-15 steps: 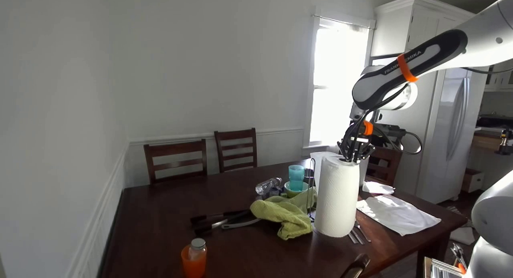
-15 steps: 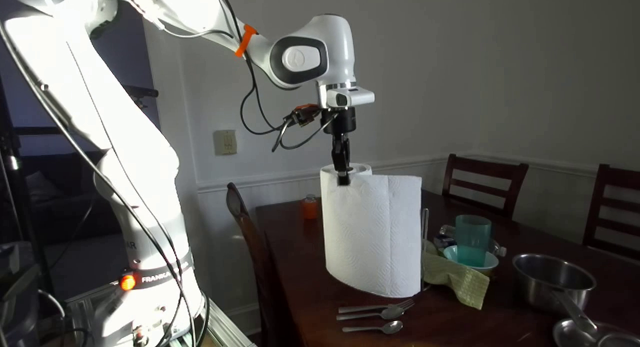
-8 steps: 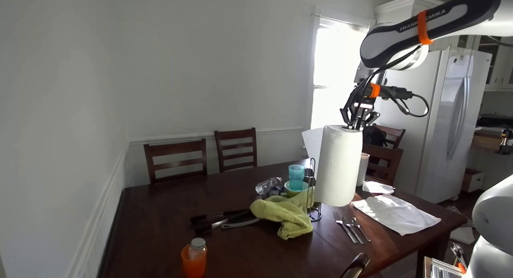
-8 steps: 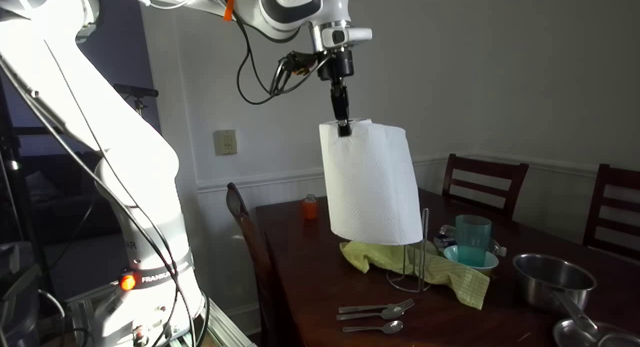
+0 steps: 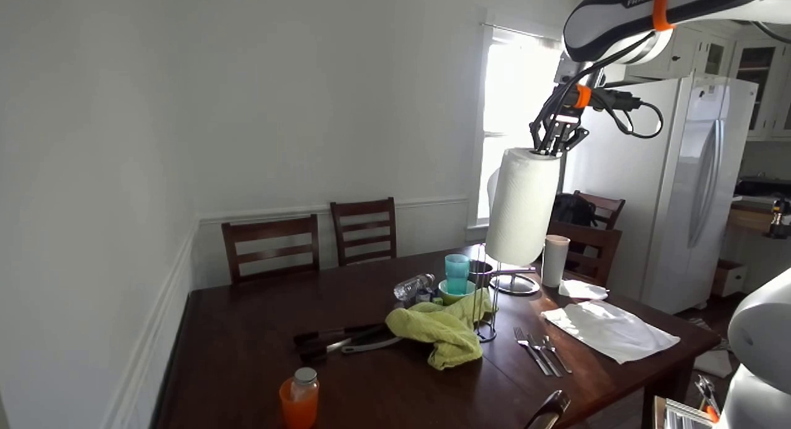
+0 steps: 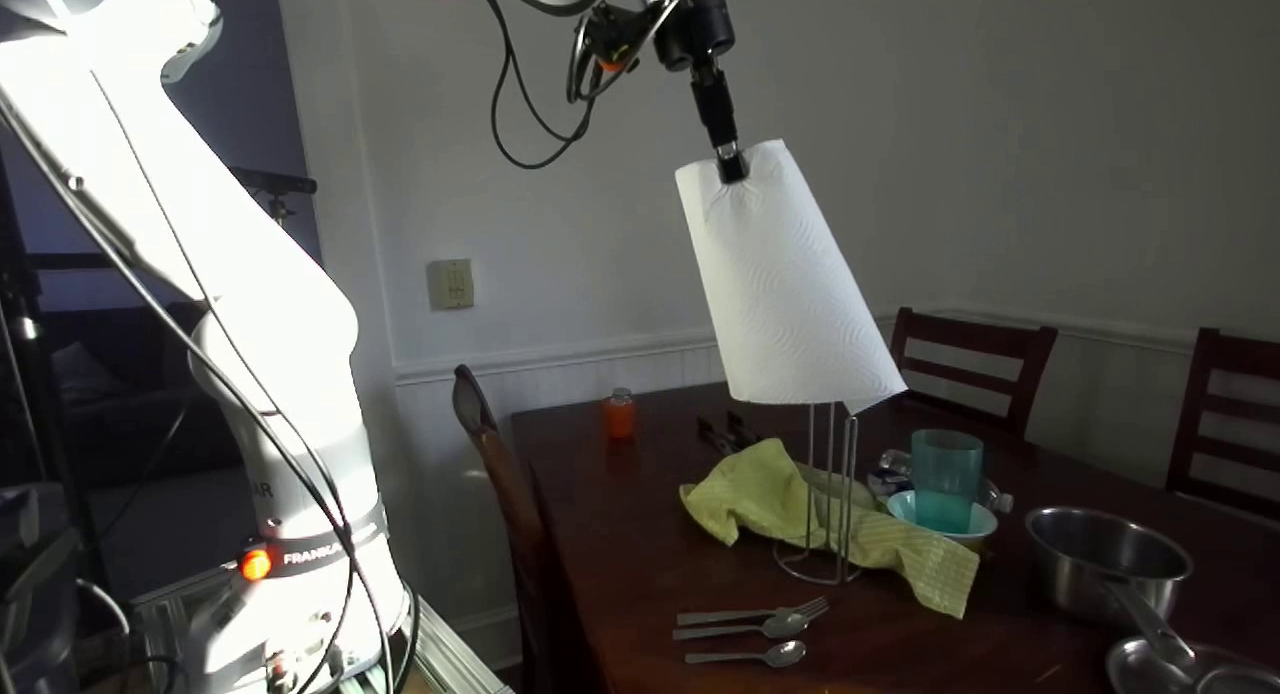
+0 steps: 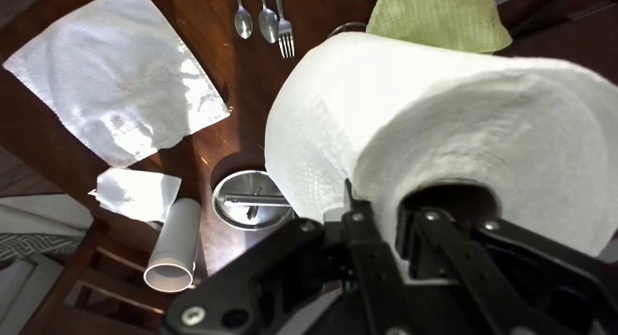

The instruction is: Put the paper towel roll on the paper towel roll holder

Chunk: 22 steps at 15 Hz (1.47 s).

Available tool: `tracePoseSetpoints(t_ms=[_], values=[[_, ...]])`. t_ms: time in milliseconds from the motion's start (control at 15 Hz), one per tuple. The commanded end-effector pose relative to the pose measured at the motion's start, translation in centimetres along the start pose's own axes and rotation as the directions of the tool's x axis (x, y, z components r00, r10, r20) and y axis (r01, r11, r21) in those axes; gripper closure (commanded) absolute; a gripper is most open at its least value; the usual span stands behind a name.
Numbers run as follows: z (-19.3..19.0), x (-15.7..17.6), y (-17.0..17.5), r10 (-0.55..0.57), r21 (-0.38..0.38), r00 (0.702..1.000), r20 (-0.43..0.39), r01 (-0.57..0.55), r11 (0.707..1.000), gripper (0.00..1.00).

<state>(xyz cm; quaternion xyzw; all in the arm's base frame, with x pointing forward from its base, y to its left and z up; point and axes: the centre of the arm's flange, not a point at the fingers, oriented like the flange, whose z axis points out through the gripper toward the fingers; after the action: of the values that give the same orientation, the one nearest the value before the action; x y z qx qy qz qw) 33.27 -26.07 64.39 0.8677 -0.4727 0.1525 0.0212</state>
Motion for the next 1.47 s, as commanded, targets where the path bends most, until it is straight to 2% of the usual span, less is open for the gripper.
tracePoseSetpoints(t_ms=[0,400,667,800,1200,1400], values=[[-0.3,3.7,0.3,0.011,0.014,0.998,-0.054,-0.01,1.0,0.96],[3.3,6.8,0.6,0.048,0.09,0.997,-0.056,-0.043,0.995,0.96],[3.3,7.8,0.0,0.053,0.16,0.998,-0.036,-0.046,0.986,0.96],[3.0,7.8,-0.3,0.037,0.155,0.999,-0.022,-0.033,0.987,0.96],[1.9,7.5,0.2,0.015,0.039,1.0,0.002,-0.015,0.999,0.96],[1.2,7.5,0.2,0.0,0.033,1.0,-0.011,0.001,0.999,0.96]])
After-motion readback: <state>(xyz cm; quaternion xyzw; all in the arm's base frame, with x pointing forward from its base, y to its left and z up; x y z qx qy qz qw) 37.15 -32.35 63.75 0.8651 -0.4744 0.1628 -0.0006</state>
